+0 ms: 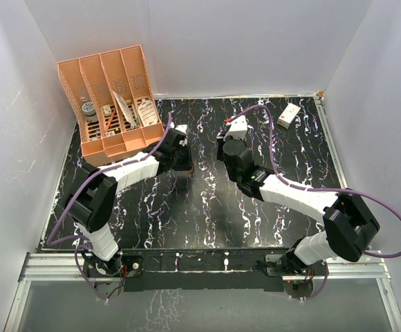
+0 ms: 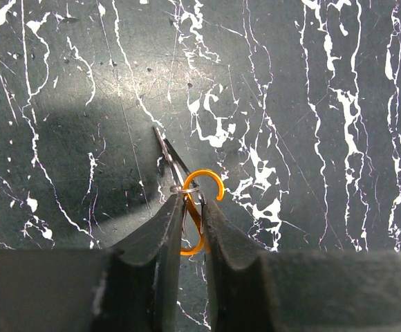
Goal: Put the keys on the keyring
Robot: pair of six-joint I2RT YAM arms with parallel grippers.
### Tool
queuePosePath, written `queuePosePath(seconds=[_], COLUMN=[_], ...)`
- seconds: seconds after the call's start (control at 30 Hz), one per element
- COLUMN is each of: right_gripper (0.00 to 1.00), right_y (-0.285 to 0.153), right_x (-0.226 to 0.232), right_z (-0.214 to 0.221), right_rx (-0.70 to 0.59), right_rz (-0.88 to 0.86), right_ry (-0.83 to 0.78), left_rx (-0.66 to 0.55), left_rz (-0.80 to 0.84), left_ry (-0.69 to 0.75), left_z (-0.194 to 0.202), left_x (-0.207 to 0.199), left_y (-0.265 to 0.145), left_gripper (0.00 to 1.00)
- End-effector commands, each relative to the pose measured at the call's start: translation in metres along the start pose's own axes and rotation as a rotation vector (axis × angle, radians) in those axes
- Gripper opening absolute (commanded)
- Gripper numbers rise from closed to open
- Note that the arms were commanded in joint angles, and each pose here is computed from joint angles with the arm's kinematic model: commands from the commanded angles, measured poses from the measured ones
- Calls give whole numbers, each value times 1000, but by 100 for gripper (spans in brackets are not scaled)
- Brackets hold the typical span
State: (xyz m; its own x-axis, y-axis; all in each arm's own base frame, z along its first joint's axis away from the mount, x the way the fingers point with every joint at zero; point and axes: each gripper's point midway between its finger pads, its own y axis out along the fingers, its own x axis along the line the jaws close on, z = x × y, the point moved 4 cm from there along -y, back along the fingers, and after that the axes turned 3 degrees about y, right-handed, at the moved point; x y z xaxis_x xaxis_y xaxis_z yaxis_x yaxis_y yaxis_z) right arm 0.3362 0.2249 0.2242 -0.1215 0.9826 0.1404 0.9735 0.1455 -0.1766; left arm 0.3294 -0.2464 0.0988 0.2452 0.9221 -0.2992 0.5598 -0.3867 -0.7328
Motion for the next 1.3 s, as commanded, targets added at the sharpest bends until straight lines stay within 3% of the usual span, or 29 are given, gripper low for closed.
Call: queuePosePath(seconds=[0.0, 0.17, 0.5, 0.7, 0.8, 0.87, 0.9, 1.0, 1.27], right_gripper=[0, 0, 0, 1, 18, 38, 42, 44, 45], right_y=[-3, -4, -5, 0, 4, 8, 11, 16, 28], right_x=[-1, -1, 0, 8, 18, 27, 31, 42, 61], right_z=[-16, -15, -14, -1, 14, 26, 32, 49, 76], right_rx=[-49, -45, -38, 31, 116, 180, 210, 287, 423], right_rz=[-6, -4, -14, -52, -101, -140, -155, -185, -244], right_ry=[46, 47, 48, 20, -10, -22, -27, -20, 3], left_rx=[-13, -26, -58, -93, -110, -128, -140, -185, -315], left_rz=[7, 2, -13, -84, -144, -186, -206, -258, -322], left_ry=[-7, -2, 0, -6, -15, -18, -19, -28, -78], left_z=[-6, -10, -17, -22, -25, -27, -29, -36, -51], left_x=[-1, -1, -1, 8, 16, 22, 25, 32, 45], left_y=[-12, -20, -36, -48, -56, -62, -67, -82, -126], left_gripper=[17, 31, 44, 64, 74, 82, 85, 98, 99])
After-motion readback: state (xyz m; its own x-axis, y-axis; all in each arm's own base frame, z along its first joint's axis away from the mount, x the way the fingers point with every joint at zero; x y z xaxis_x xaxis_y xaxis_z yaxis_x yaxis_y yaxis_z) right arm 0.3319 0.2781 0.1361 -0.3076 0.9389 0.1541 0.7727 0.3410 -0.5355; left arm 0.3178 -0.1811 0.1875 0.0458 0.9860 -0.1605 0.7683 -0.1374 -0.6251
